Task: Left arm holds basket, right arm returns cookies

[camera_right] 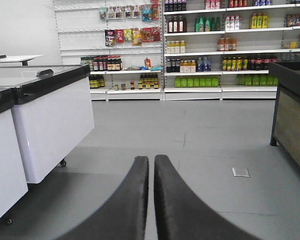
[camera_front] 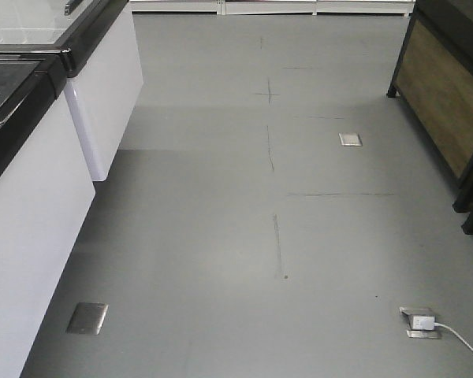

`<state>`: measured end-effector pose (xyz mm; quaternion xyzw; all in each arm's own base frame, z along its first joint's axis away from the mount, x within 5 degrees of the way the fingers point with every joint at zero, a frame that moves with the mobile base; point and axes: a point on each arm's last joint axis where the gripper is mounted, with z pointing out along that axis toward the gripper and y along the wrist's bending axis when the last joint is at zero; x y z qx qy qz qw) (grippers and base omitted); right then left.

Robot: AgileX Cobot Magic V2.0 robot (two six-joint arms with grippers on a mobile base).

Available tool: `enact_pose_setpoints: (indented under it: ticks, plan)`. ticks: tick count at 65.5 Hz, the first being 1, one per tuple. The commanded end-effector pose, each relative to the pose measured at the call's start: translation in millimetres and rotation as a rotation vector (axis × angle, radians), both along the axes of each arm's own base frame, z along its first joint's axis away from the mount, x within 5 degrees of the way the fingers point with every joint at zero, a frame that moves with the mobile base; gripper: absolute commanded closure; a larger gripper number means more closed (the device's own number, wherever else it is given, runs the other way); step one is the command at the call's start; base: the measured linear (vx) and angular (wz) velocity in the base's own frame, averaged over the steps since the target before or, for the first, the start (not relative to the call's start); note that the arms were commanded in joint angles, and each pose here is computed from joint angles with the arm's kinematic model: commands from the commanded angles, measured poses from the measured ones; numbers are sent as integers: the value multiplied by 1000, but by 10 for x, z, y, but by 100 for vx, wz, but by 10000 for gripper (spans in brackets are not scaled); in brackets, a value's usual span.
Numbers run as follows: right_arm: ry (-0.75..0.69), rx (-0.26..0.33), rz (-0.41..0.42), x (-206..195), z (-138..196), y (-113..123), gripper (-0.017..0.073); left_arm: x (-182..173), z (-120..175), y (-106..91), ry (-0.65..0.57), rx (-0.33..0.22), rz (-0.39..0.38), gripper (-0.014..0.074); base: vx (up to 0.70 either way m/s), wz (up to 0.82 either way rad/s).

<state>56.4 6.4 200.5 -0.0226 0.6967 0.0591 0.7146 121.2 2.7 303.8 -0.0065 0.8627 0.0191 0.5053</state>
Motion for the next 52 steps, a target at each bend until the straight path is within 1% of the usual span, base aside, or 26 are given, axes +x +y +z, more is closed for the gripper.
enact_pose_setpoints:
  ticks: [1,6,13,18,21,28,30,34,37,41,45,50,52]
  plan:
    - [-69,-3,7,-7,13,6,562,41,156,-12,-84,3,-13,139,0,0]
    - [-69,-3,7,-7,13,6,562,41,157,-12,-85,3,-13,99,0,0]
    - [-69,-3,7,-7,13,6,562,47,169,-15,-101,1,-15,88,0,0]
    - [-69,-3,7,-7,13,6,562,42,163,-25,-93,-26,-14,90,0,0]
    - [-69,-3,7,-7,13,6,562,34,152,-35,-80,-55,-11,92,0,0]
    - [-69,-3,7,-7,13,6,562,31,126,-43,-49,-168,39,99,0,0]
    - [-69,-3,7,-7,13,6,562,47,120,-37,-35,-181,56,104,0,0]
    - [-69,-3,7,-7,13,6,562,107,123,-21,-3,-189,85,115,0,0]
    - [-69,-3,7,-7,13,6,562,171,139,-19,32,-208,106,121,0,0]
    - [-69,-3,7,-7,13,6,562,297,142,-23,107,-221,126,129,0,0]
    - [-69,-3,7,-7,13,6,562,457,191,-39,166,-248,139,129,0,0]
    - [-69,-3,7,-7,13,6,562,650,286,-66,204,-285,142,129,0,0]
    - [-69,-3,7,-7,13,6,562,743,342,-84,215,-309,142,129,0,0]
